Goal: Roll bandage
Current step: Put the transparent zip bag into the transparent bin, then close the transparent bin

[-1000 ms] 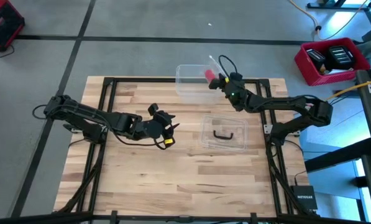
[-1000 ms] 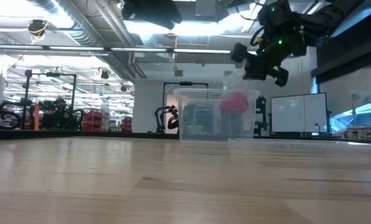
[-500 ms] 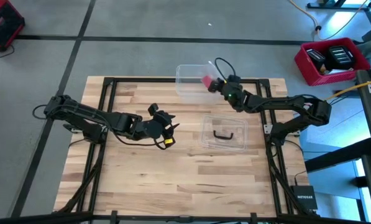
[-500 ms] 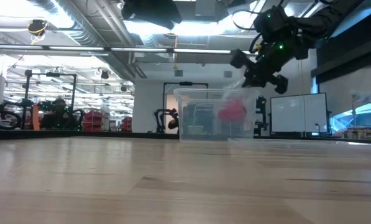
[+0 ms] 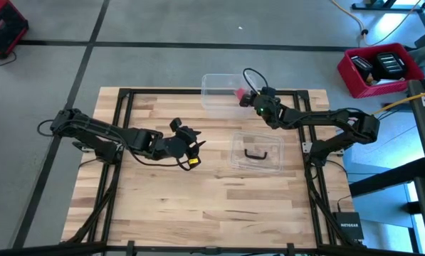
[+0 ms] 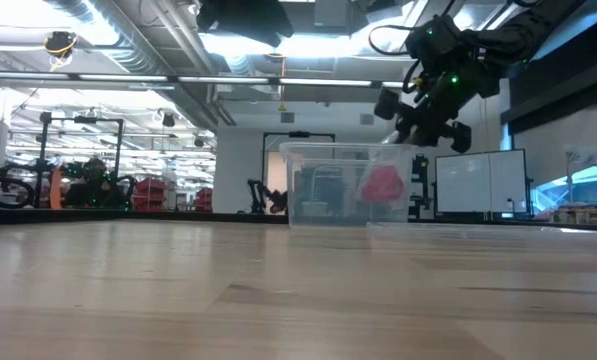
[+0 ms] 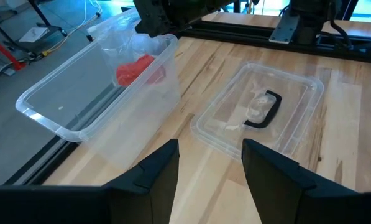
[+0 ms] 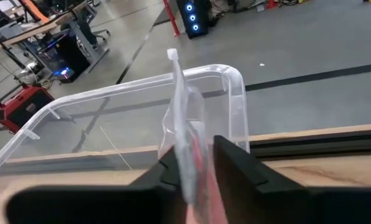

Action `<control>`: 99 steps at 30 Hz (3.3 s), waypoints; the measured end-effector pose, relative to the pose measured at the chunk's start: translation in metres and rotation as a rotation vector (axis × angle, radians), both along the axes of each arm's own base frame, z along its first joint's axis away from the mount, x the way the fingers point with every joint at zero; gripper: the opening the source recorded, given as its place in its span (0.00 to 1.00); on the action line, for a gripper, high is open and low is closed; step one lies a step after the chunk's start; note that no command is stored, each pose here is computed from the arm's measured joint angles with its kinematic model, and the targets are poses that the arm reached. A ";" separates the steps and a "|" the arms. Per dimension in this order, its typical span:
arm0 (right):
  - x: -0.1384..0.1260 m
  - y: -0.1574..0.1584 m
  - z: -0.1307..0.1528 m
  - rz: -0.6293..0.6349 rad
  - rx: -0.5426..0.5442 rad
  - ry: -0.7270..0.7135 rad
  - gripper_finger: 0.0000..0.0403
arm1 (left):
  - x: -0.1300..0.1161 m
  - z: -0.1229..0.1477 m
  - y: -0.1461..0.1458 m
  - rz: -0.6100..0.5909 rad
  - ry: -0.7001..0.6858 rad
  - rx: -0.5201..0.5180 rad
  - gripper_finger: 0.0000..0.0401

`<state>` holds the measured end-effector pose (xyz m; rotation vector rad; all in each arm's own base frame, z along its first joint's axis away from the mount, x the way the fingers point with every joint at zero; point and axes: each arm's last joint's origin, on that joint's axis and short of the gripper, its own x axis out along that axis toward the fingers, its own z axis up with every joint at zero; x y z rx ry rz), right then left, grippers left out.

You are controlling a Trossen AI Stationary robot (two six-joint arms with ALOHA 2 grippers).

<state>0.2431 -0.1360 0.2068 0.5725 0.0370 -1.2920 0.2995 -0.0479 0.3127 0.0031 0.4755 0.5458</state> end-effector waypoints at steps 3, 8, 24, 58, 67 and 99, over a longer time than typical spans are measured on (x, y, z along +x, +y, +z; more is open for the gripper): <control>0.000 0.000 -0.001 0.005 0.004 0.013 0.27 | 0.000 0.000 0.000 0.000 0.000 0.000 0.42; -0.001 0.001 -0.003 0.005 0.016 0.038 0.38 | 0.000 0.000 0.000 -0.002 0.004 0.003 0.42; 0.002 0.000 0.001 0.052 -0.011 0.025 0.44 | 0.000 -0.001 0.002 0.004 0.012 0.005 0.42; -0.098 0.093 0.054 1.125 0.154 0.401 0.44 | 0.025 -0.035 -0.008 -0.130 0.123 -0.045 0.42; -0.088 0.124 0.012 1.262 0.272 0.549 0.44 | 0.052 -0.082 -0.014 -0.152 0.221 -0.064 0.42; 0.005 0.142 -0.098 1.379 0.267 0.451 0.44 | 0.043 -0.153 -0.020 -0.037 0.325 -0.389 0.42</control>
